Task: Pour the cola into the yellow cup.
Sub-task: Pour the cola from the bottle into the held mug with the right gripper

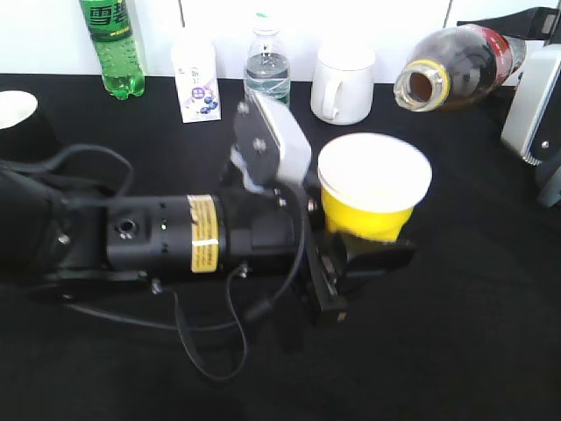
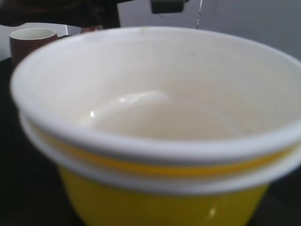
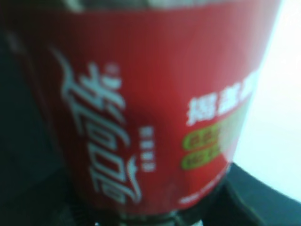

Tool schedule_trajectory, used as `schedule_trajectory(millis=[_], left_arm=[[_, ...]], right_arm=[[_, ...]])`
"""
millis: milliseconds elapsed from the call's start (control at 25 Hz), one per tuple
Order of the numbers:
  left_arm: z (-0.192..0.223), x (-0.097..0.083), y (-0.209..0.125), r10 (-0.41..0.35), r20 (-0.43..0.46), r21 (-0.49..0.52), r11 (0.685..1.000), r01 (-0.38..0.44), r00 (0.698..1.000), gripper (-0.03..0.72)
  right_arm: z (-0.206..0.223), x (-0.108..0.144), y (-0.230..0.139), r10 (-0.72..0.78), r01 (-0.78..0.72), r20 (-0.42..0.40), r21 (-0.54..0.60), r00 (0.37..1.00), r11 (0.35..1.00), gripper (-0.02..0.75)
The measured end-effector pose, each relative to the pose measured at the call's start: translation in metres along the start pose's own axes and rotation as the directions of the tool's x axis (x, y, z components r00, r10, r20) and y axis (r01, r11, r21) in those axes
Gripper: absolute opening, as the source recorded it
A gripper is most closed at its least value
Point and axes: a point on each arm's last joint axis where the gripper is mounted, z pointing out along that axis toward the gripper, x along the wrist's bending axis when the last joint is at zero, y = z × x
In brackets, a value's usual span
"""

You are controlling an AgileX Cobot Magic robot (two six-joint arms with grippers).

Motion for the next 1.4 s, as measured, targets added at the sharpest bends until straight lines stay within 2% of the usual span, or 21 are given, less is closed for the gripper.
schedule_trajectory(millis=[160,800,1080,1400], left_arm=[[0.005,0.003,-0.014,-0.004,-0.001,0.037,0.999,0.004,1.0,0.438],[0.006,0.002,-0.013,0.008,0.01,0.017,1.0,-0.008,1.0,0.437],[0.006,-0.001,-0.015,0.038,0.043,0.033,0.999,-0.04,0.998,0.437],[0.006,-0.001,-0.015,0.04,0.044,0.033,0.999,-0.042,0.998,0.436]], right_arm=[[0.0,0.0,0.0,-0.026,0.026,0.001,0.001,1.0,1.0,0.417],[0.0,0.001,-0.003,-0.206,0.207,-0.021,0.032,0.978,0.978,0.417],[0.0,0.001,-0.004,-0.233,0.234,-0.016,0.038,0.972,0.972,0.417],[0.0,-0.002,-0.005,-0.238,0.238,0.006,0.054,0.971,0.97,0.417]])
